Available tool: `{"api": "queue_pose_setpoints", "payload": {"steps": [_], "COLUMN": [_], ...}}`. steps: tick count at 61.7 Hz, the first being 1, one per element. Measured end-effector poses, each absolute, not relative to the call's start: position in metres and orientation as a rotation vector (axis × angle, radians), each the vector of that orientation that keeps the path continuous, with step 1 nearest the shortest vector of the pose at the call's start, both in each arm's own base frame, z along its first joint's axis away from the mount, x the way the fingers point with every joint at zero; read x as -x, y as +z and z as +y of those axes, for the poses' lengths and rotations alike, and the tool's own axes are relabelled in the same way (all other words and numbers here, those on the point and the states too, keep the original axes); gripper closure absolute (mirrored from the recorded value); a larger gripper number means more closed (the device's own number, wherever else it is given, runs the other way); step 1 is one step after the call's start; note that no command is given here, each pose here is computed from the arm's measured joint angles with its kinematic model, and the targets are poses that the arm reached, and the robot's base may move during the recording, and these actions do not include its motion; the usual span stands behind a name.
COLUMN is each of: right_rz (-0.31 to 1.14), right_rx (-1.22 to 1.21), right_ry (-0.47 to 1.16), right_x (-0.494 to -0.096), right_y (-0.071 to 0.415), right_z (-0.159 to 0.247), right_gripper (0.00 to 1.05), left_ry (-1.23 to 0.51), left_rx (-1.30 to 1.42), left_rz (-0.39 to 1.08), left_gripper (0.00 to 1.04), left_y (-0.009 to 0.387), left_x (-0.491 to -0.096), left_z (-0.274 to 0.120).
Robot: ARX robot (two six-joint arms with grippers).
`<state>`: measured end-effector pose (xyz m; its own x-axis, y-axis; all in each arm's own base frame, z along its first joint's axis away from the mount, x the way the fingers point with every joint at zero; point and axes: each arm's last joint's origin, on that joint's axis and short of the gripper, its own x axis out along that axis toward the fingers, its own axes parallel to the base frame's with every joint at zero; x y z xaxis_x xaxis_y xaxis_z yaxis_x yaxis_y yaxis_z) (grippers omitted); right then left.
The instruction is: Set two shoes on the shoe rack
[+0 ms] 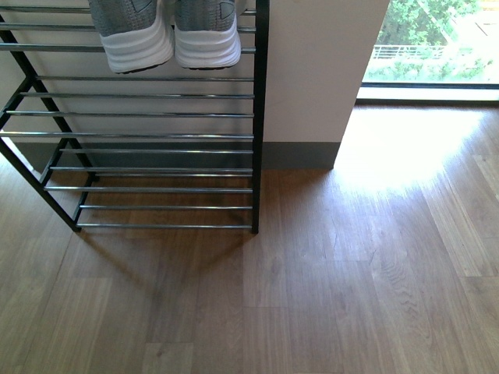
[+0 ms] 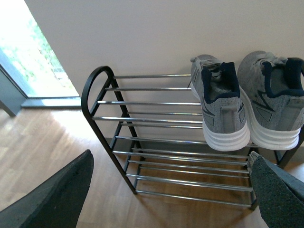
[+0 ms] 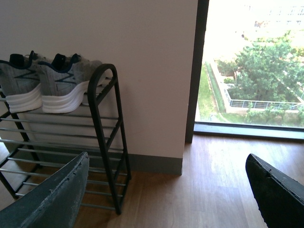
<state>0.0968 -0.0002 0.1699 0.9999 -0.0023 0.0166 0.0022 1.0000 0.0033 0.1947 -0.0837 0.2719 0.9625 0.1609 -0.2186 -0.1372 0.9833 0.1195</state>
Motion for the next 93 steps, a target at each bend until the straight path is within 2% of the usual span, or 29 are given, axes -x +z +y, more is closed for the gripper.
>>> {"api": "queue_pose_setpoints", "payload": {"steps": [12, 16, 22, 43, 46, 73, 93], "right_rz": [-0.017, -0.016, -0.017, -0.017, -0.017, -0.016, -0.016], "right_rx": [-0.003, -0.003, -0.003, -0.003, -0.003, -0.003, -0.003], "right_ry": [-0.002, -0.002, -0.002, -0.002, -0.002, -0.003, -0.002], "right_x": [-0.097, -0.097, -0.097, -0.097, -0.097, -0.097, -0.097], "right_y": [0.170, 0.170, 0.170, 0.170, 0.170, 0.170, 0.170], "right_z": [0.000, 0.000, 0.000, 0.000, 0.000, 0.000, 0.000], "right_gripper": [0.09, 0.09, 0.09, 0.09, 0.09, 0.09, 0.09], "left_ry": [0.167, 0.048, -0.018, -0.011, -0.006, 0.000, -0.003], "left_rx": [0.011, 0.041, 0.039, 0.012, 0.012, 0.009, 0.008], "left_rz": [0.198, 0.104, 0.010, 0.006, 0.001, 0.002, -0.011], "left_gripper": [0.09, 0.20, 0.37, 0.90, 1.03, 1.04, 1.04], "left_y": [0.273, 0.267, 0.254, 0.215, 0.210, 0.185, 0.174], "left_x": [-0.186, -0.184, -0.175, -0.152, -0.147, -0.126, -0.116], "left_z": [-0.078, -0.074, -0.061, -0.030, -0.025, -0.001, 0.000]}}
